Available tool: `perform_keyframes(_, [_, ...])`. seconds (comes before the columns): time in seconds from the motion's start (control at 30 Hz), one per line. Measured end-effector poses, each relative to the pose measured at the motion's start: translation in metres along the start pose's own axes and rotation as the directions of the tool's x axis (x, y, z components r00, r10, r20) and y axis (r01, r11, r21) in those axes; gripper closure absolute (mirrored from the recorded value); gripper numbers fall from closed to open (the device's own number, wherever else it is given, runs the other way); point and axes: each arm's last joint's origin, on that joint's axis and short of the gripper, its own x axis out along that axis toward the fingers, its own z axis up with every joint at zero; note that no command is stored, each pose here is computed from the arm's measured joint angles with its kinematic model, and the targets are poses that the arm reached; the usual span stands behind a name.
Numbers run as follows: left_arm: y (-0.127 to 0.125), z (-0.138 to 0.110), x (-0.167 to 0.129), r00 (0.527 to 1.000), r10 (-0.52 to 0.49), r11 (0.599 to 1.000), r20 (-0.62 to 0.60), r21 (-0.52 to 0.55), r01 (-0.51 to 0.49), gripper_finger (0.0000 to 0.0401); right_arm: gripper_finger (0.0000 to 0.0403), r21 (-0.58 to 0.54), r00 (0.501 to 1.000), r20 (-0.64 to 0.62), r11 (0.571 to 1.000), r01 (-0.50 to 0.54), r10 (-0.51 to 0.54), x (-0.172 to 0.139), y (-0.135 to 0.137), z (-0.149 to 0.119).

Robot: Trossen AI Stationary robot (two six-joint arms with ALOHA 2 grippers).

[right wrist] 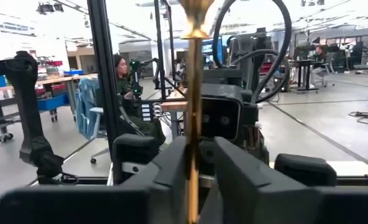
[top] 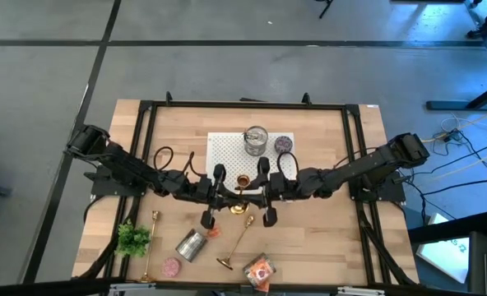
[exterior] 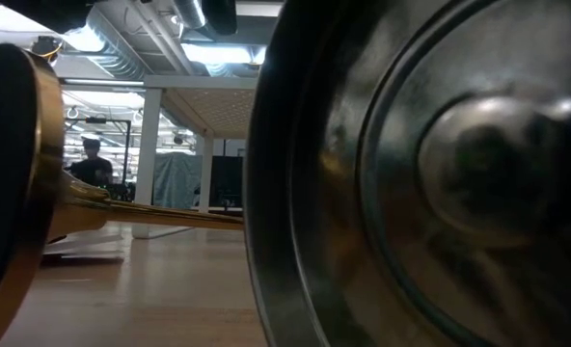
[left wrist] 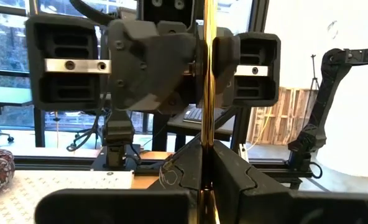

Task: Pick & Place candle stick holders
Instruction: Put the right gold candle holder on the shelf

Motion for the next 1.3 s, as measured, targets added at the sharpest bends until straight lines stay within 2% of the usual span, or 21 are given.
perform_keyframes(0.17, [0.0,0.0,0.0,1.0,0.014,1.0,-0.002,-0.003,-0.014,0.0389,0.0387,-0.002,1.0,-0.012,1.0,-0.003,0.003,0.0,0.0,-0.001])
perform_keyframes(0.4, [0.0,0.0,0.0,1.0,0.019,0.996,-0.005,-0.092,-0.02,0.0349,0.0388,-0.001,0.999,-0.033,0.999,0.032,-0.032,-0.001,0.0,-0.002])
perform_keyframes(0.63, [-0.012,0.013,-0.008,0.999,0.025,0.998,0.023,-0.055,-0.024,0.0286,0.0388,-0.061,0.985,-0.083,0.987,0.148,-0.152,-0.019,0.012,0.015])
perform_keyframes(0.73, [-0.02,0.019,-0.012,0.999,0.007,0.999,0.034,-0.036,-0.006,0.0261,0.0388,-0.124,0.956,-0.098,0.957,0.263,-0.276,-0.032,0.019,0.023])
perform_keyframes(0.83, [-0.023,0.023,-0.015,0.997,0.057,0.998,0.044,-0.012,-0.057,0.0245,0.0388,-0.164,0.915,-0.112,0.916,0.368,-0.387,-0.044,0.025,0.029])
perform_keyframes(0.93, [-0.028,0.027,-0.019,0.995,0.084,0.996,0.058,0.0,-0.085,0.0239,0.0388,-0.164,0.908,-0.14,0.913,0.373,-0.396,-0.051,0.028,0.032])
perform_keyframes(1.13, [-0.035,0.033,-0.025,0.987,0.143,0.989,0.075,0.022,-0.145,0.0239,0.0388,-0.097,0.882,-0.209,0.907,0.41,-0.422,-0.061,0.025,0.033])
perform_keyframes(1.3, [-0.039,0.04,-0.029,0.985,0.148,0.988,0.092,0.033,-0.151,0.0243,0.0388,-0.074,0.8,-0.269,0.84,0.538,-0.536,-0.075,0.017,0.03])
